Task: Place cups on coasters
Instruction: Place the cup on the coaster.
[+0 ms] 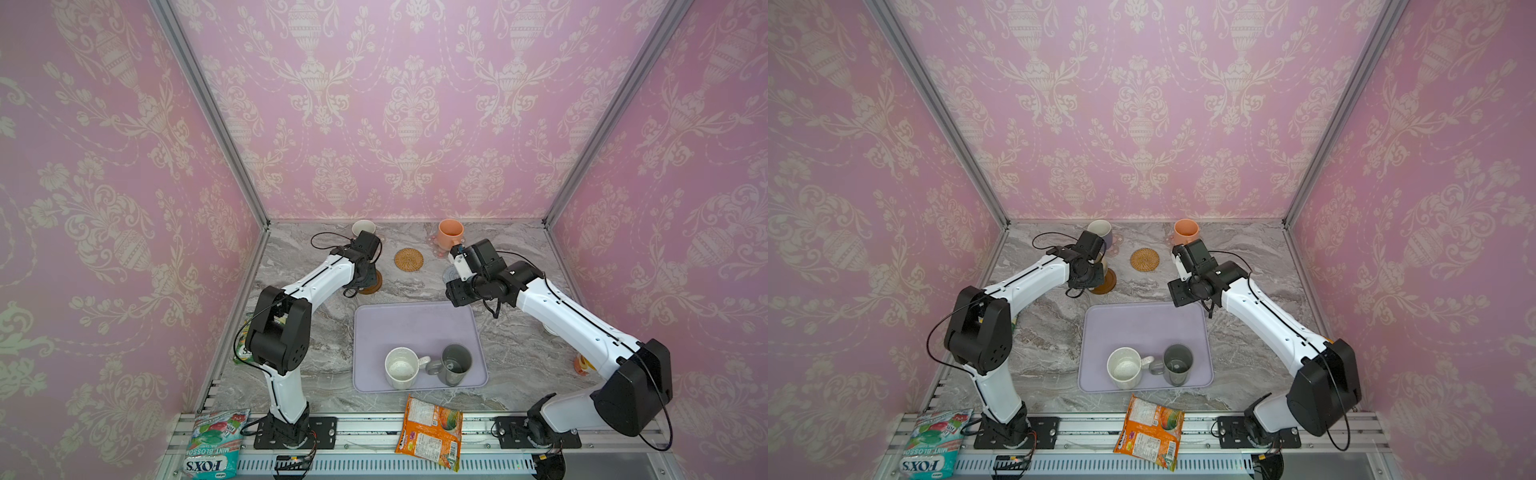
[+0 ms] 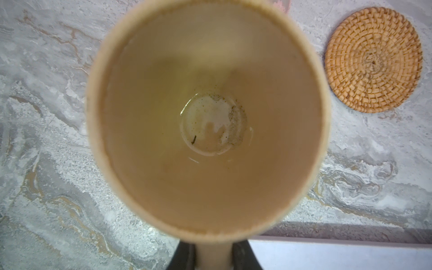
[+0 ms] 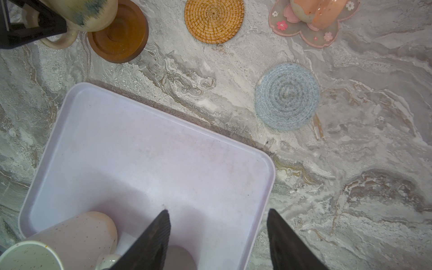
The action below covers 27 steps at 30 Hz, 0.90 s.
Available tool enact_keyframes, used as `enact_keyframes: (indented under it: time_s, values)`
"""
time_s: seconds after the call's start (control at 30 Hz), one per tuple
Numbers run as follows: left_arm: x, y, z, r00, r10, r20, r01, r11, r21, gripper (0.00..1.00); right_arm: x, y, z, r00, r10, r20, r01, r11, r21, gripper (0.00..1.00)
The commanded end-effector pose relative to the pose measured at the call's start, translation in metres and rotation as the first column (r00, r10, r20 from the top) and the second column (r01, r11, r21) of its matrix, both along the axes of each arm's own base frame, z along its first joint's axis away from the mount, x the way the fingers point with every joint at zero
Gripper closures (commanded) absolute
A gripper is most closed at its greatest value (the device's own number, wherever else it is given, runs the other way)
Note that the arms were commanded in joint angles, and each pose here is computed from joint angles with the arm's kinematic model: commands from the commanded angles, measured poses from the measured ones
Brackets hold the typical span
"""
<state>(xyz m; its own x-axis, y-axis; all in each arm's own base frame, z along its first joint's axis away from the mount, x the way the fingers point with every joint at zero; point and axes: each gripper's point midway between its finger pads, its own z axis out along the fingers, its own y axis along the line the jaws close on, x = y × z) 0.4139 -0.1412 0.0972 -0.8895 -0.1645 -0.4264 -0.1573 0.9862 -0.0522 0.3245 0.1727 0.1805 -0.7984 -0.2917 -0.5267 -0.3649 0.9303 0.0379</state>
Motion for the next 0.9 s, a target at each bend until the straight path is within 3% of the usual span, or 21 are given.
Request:
enact_keyframes:
  time_s: [0.0,0.87]
  values:
    - [0.022,-0.013,0.026,0.996,0.018,0.093,-0.013,0.999,-0.053,1.0,0.001,0.001,0.0,1.0,0.016,0.005,-0.016,1.0,-0.022,0.33]
    - [0.004,-0.016,0.01,0.999,-0.033,0.032,0.033,0.999,0.004,1.0,-0.004,-0.002,0.002,1.0,-0.004,0.007,0.004,1.0,-0.004,0.33]
